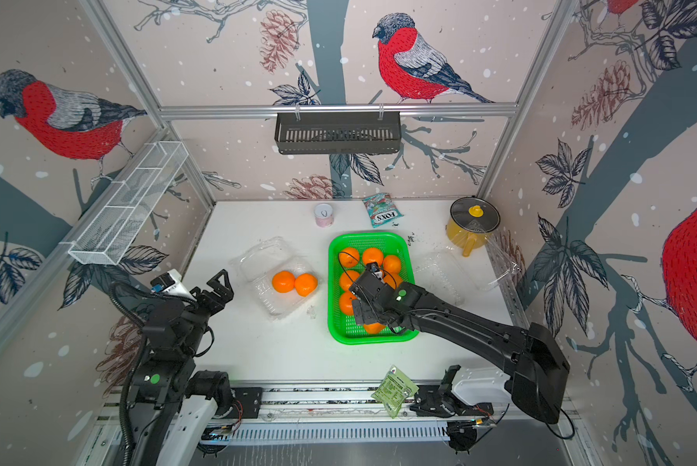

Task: Take oranges out of containers
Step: Place the orange in the basket, then pick up the orange from the packing box, then place the orange in the basket, then pick up the orange from the packing box.

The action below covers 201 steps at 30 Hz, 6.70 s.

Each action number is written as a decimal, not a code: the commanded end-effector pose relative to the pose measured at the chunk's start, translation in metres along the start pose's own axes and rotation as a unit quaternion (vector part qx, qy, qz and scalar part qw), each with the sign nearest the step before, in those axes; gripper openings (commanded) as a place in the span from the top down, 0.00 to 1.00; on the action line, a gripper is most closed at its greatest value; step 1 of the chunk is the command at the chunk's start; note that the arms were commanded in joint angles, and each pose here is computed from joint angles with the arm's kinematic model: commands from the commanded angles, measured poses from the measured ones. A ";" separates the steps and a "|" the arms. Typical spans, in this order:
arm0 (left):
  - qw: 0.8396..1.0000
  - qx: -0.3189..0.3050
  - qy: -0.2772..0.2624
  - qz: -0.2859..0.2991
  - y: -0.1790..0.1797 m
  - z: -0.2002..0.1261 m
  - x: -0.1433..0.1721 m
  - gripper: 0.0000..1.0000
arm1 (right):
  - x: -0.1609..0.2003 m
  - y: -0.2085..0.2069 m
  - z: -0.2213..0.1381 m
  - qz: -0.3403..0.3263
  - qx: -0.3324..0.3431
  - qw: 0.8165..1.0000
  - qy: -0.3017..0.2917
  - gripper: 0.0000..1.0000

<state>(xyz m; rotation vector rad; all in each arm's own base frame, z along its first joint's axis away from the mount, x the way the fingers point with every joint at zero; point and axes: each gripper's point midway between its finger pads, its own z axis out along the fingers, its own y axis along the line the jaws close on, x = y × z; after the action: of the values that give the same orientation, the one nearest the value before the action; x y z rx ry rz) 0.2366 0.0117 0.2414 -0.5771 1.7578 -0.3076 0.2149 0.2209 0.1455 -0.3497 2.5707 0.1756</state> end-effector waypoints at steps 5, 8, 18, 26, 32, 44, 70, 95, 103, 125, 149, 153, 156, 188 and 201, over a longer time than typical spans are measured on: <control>0.998 0.010 0.061 -0.009 -0.009 0.014 0.017 0.03 | -0.082 0.042 -0.049 -0.050 -0.062 0.988 -0.132 0.00; 0.996 0.000 0.093 -0.005 -0.009 0.021 0.025 0.03 | -0.107 0.076 -0.054 -0.090 -0.113 0.976 -0.163 0.01; 0.984 -0.004 0.179 -0.017 -0.016 0.032 0.048 0.04 | -0.145 0.129 -0.038 -0.197 -0.077 0.963 -0.168 0.04; 0.952 0.066 0.261 -0.145 -0.048 0.039 0.080 0.15 | -0.149 0.045 -0.067 -0.090 0.011 0.963 -0.254 0.01; 0.931 0.022 0.361 -0.053 -0.054 0.051 0.095 0.26 | -0.139 -0.005 -0.086 -0.036 -0.020 0.955 -0.293 0.01; 0.908 -0.026 0.402 -0.118 -0.052 0.074 0.121 0.24 | -0.125 -0.026 -0.086 -0.042 -0.044 0.953 -0.296 0.00; 0.880 -0.080 0.390 -0.260 -0.068 0.109 0.185 0.25 | -0.109 -0.030 -0.082 -0.017 -0.072 0.952 -0.296 0.00; 0.885 -0.095 0.363 -0.275 -0.055 0.142 0.207 0.41 | -0.109 -0.037 -0.085 -0.018 -0.060 0.954 -0.292 0.00; 0.912 -0.061 0.355 -0.197 -0.062 0.144 0.196 0.69 | -0.108 -0.039 -0.087 -0.016 -0.056 0.955 -0.291 0.00; 0.834 0.328 0.289 0.336 -0.269 -0.055 0.154 0.90 | -0.100 -0.131 -0.112 0.060 0.056 0.955 -0.284 0.01; 0.623 0.236 0.508 0.546 -0.210 -0.064 0.324 0.75 | -0.092 -0.122 -0.101 0.060 0.015 0.962 -0.267 0.01; 0.638 0.204 0.486 0.561 -0.213 -0.051 0.315 0.63 | -0.090 -0.121 -0.098 0.056 0.014 0.963 -0.263 0.01; 0.655 0.197 0.466 0.561 -0.225 -0.047 0.300 0.50 | -0.090 -0.121 -0.098 0.056 0.012 0.964 -0.261 0.00; 0.890 0.082 0.372 0.250 -0.148 0.094 0.138 0.22 | -0.086 -0.110 -0.086 0.041 -0.014 0.967 -0.253 0.01; 0.834 0.012 0.463 0.300 -0.125 0.134 0.193 0.19 | -0.076 -0.115 -0.086 0.035 -0.005 0.967 -0.253 0.01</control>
<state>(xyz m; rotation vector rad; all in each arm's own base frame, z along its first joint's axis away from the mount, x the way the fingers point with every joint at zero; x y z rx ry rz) 0.3614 -0.1845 0.1139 0.2358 2.7215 -0.1621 0.2661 0.1103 0.2483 -0.1750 2.0990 0.2727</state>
